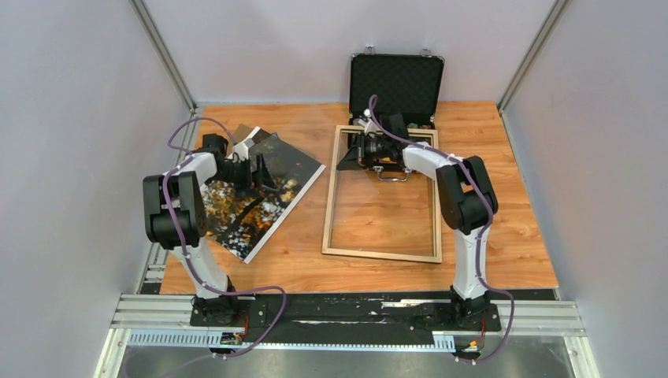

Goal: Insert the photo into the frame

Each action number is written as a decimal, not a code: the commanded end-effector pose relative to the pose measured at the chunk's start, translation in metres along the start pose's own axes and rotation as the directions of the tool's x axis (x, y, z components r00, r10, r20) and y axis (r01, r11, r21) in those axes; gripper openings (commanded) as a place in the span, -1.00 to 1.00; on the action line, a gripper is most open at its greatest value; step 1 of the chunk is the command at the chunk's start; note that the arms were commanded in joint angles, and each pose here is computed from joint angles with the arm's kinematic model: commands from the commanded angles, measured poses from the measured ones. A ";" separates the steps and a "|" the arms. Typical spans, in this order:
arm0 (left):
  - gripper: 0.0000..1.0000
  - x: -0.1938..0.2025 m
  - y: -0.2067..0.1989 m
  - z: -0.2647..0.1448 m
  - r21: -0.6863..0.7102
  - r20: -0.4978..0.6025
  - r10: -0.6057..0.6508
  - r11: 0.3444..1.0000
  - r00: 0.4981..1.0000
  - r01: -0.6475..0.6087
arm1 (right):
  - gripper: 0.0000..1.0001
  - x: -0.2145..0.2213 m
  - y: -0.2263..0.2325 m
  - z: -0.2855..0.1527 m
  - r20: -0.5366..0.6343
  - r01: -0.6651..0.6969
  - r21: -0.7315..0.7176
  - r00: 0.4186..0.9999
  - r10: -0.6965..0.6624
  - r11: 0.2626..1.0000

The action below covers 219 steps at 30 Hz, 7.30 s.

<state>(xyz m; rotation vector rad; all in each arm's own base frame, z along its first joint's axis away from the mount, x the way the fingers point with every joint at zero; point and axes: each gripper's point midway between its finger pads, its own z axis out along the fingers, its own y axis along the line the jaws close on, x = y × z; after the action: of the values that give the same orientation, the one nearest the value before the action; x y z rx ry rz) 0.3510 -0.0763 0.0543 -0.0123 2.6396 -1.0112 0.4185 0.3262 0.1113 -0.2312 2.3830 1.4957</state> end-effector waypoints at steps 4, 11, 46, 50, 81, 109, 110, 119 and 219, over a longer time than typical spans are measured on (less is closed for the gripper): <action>1.00 -0.022 -0.022 -0.026 0.004 0.110 0.155 0.988 0.982 -0.157 | -1.00 -0.029 0.075 -0.066 0.182 0.082 -0.137 0.982 -0.056 0.987; 1.00 -0.035 -0.039 -0.036 0.047 0.171 0.204 0.976 0.964 -0.214 | -1.00 -0.027 0.101 -0.095 0.257 0.087 -0.223 0.966 -0.027 0.971; 1.00 -0.067 -0.144 -0.033 0.562 0.263 0.028 0.808 0.964 -0.177 | -1.00 -0.030 0.152 -0.135 0.359 0.176 -0.385 0.933 -0.029 0.906; 0.95 -0.063 -0.154 -0.042 0.585 0.264 0.028 0.790 0.964 -0.183 | -1.00 -0.034 0.143 -0.140 0.394 0.187 -0.364 0.918 -0.031 0.913; 0.10 -0.049 -0.216 -0.069 0.654 0.274 0.049 0.723 0.960 -0.224 | -1.00 -0.030 0.099 -0.142 0.530 0.189 -0.209 0.846 -0.052 0.960; -0.50 -0.051 -0.206 -0.063 0.569 0.298 0.083 0.784 0.951 -0.247 | -1.00 -0.031 0.086 -0.147 0.560 0.195 -0.149 0.825 -0.080 0.969; -0.50 -0.053 -0.208 -0.063 0.571 0.301 0.081 0.782 0.950 -0.248 | -1.00 -0.030 0.086 -0.146 0.557 0.194 -0.149 0.827 -0.080 0.970; -0.64 -0.059 -0.210 -0.058 0.581 0.303 0.071 0.777 0.950 -0.243 | -1.00 -0.026 0.086 -0.142 0.551 0.197 -0.147 0.830 -0.085 0.969; -1.00 0.021 -0.292 0.083 0.762 0.011 0.161 0.638 0.987 -0.113 | 0.41 0.013 -0.128 -0.319 0.605 -0.018 0.426 0.749 -0.270 0.904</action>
<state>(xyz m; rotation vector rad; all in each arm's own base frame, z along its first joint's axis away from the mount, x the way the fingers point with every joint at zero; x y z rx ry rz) 0.3211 -0.3463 0.1615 0.2957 2.0995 -2.0108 0.3844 -0.0157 0.1223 0.2432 1.9941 0.7735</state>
